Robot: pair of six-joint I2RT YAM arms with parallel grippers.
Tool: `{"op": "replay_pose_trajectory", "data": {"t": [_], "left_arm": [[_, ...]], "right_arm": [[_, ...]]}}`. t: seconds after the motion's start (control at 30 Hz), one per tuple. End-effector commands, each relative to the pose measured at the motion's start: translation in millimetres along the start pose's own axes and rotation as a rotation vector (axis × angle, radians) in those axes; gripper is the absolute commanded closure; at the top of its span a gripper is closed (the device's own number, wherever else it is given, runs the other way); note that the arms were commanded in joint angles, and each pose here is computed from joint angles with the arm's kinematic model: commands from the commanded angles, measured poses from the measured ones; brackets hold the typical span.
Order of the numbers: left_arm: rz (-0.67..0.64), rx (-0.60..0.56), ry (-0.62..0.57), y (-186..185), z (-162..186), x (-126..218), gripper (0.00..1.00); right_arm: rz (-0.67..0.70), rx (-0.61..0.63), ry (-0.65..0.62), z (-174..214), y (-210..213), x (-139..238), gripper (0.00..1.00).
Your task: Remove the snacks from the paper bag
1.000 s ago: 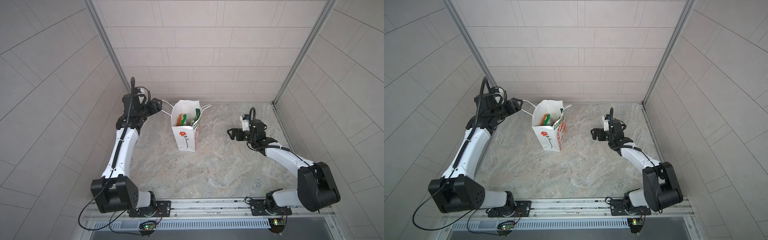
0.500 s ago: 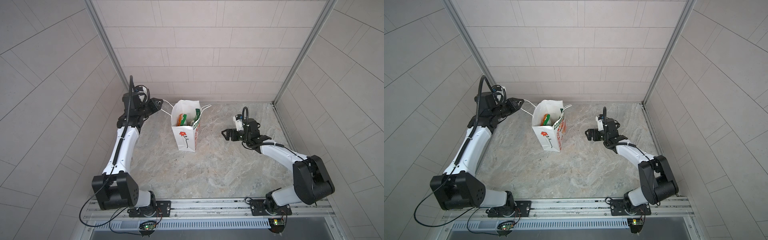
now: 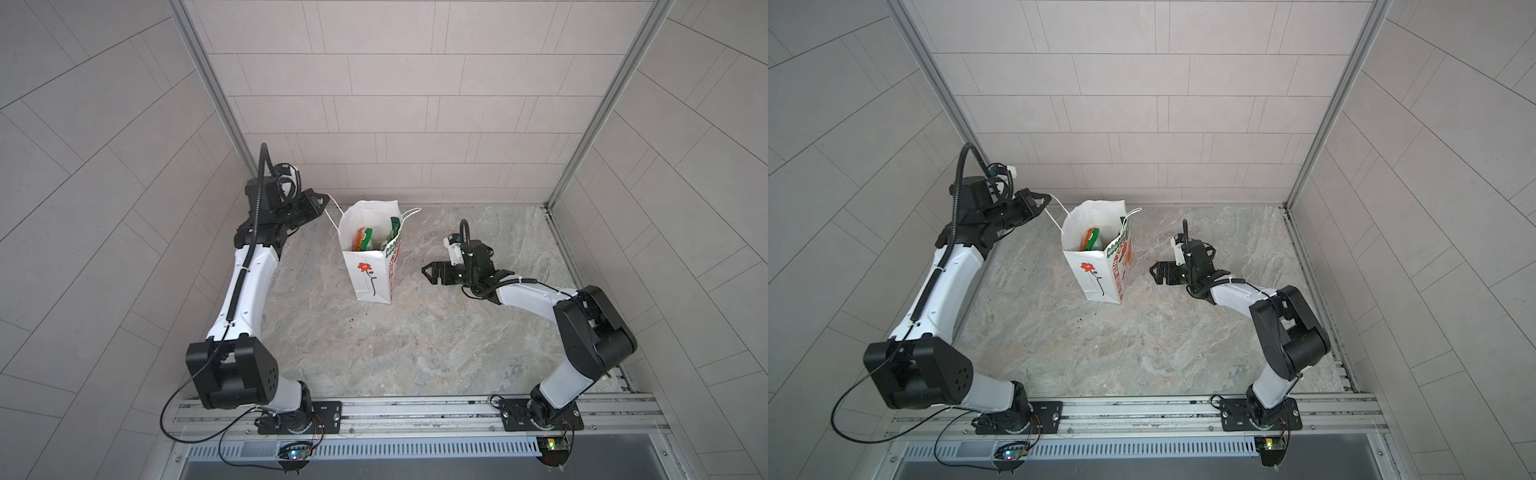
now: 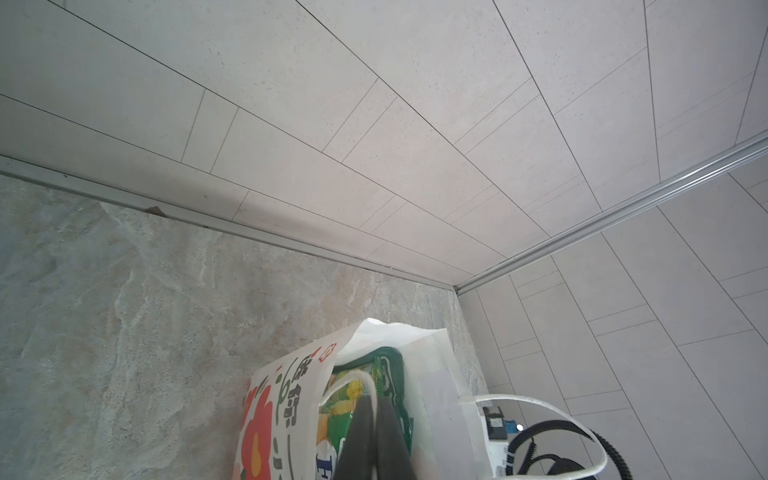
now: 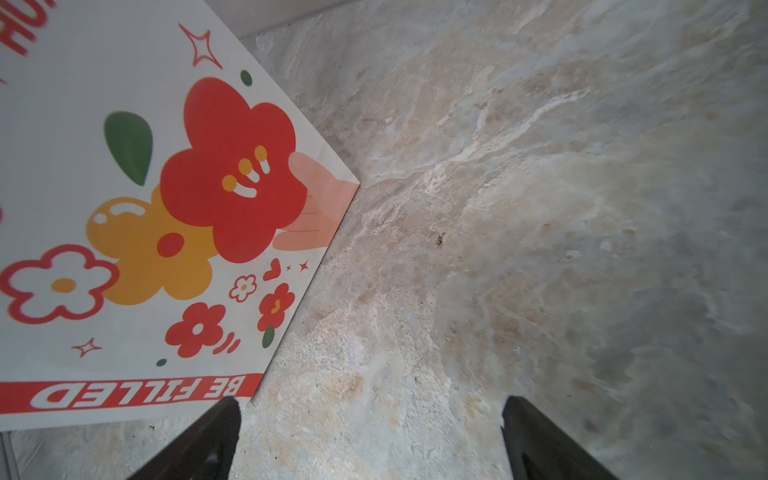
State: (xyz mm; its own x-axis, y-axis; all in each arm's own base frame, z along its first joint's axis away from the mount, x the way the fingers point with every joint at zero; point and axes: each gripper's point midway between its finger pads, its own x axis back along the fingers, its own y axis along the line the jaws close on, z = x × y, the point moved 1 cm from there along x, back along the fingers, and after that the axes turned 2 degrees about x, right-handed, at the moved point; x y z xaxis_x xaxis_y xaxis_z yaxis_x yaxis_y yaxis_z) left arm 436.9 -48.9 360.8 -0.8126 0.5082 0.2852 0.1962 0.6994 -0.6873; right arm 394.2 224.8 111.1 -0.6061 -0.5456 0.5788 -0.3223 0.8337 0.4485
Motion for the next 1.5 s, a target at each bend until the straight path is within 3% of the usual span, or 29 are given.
{"op": "replay_pose_trajectory", "data": {"t": [0.0,0.43,0.83,1.07,1.3,1.47], "left_arm": [[0.101,-0.064,-0.018,-38.5,-16.4,8.6,1.00],[0.237,-0.187,0.124,-127.5,29.6,-5.0,1.00],[0.312,-0.256,0.215,-190.4,100.9,-9.5,1.00],[0.336,-0.246,0.250,-211.4,135.5,-18.1,1.00],[0.370,-0.203,0.266,-217.5,154.3,-22.7,1.00],[0.375,-0.190,0.277,-219.3,161.9,-23.4,1.00]], "right_arm": [[-0.051,-0.055,-0.059,-12.9,18.6,-14.0,0.01],[-0.118,-0.153,-0.067,12.4,34.9,-59.6,0.03],[-0.090,-0.184,-0.039,40.4,27.2,-59.5,0.03],[-0.171,-0.188,-0.035,43.2,38.0,-61.0,0.03],[-0.045,-0.190,0.008,66.2,11.4,-51.4,0.03],[0.090,-0.175,-0.003,80.7,-18.9,-24.4,0.02]]}}
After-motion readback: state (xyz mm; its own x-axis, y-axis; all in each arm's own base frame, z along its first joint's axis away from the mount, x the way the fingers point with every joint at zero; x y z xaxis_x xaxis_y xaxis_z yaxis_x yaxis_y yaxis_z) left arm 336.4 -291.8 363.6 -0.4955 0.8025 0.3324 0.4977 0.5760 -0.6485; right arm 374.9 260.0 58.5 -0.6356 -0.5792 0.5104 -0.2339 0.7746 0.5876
